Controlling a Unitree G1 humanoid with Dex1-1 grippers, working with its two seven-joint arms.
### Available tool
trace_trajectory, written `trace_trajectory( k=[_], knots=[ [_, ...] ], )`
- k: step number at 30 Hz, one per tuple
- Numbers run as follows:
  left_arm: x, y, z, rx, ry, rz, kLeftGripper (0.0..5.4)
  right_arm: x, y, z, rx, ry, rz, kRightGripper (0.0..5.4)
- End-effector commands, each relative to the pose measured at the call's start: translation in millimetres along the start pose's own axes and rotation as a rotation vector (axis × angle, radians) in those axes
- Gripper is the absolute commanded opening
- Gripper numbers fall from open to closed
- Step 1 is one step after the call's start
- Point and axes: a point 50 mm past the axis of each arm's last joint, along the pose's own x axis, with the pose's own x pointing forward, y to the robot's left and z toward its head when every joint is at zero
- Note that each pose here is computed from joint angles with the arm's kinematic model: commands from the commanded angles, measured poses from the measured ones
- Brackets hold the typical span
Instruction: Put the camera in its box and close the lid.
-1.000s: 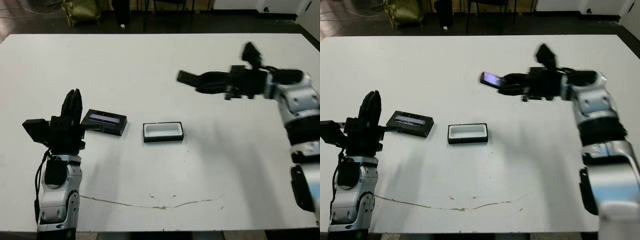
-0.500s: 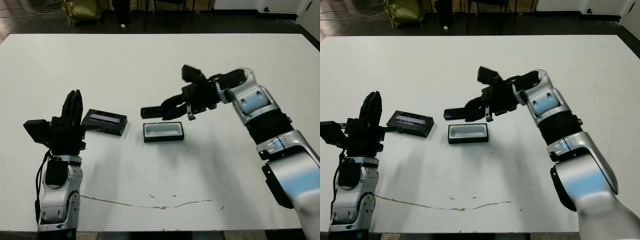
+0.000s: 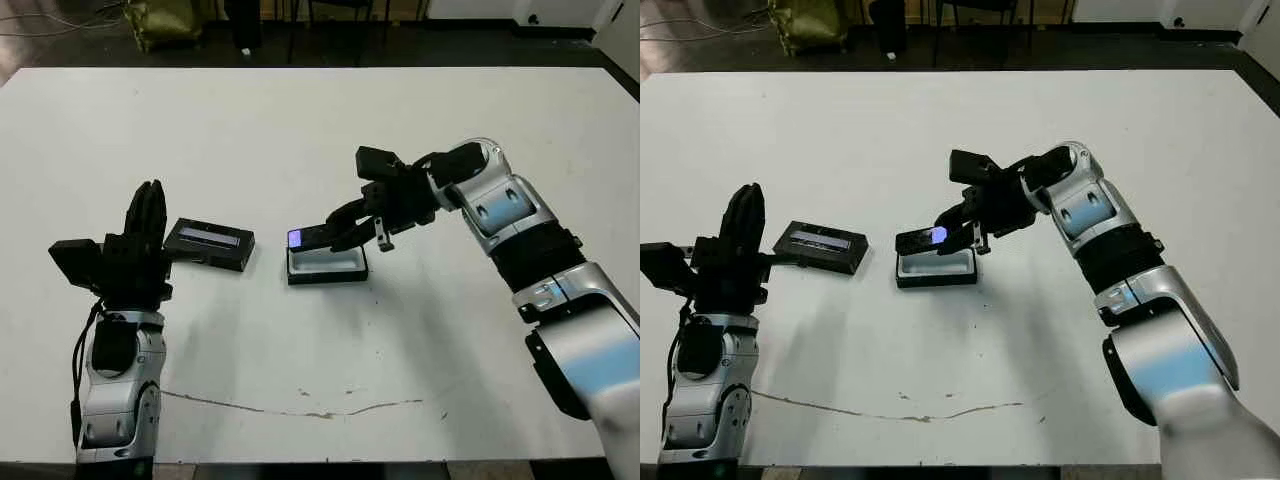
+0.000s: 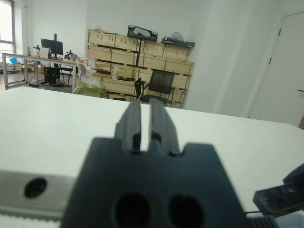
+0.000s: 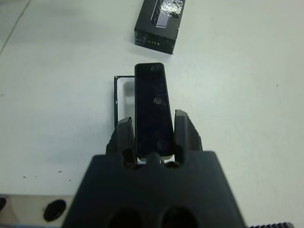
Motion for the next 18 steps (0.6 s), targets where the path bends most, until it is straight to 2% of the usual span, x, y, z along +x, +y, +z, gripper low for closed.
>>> trace_trajectory(
  k=[1,18],
  knots=[
    [-4,1,-5,0.012,0.031,0.006,0.0,-2.8,0.4,-1.8,-0.005,0.022,0.01,0.31],
    [-7,2,-8,-0.004,0.045,0.022,0.0,5.0,10.0,-15.1,-0.006,0.059,0.059,0.31]
  ],
)
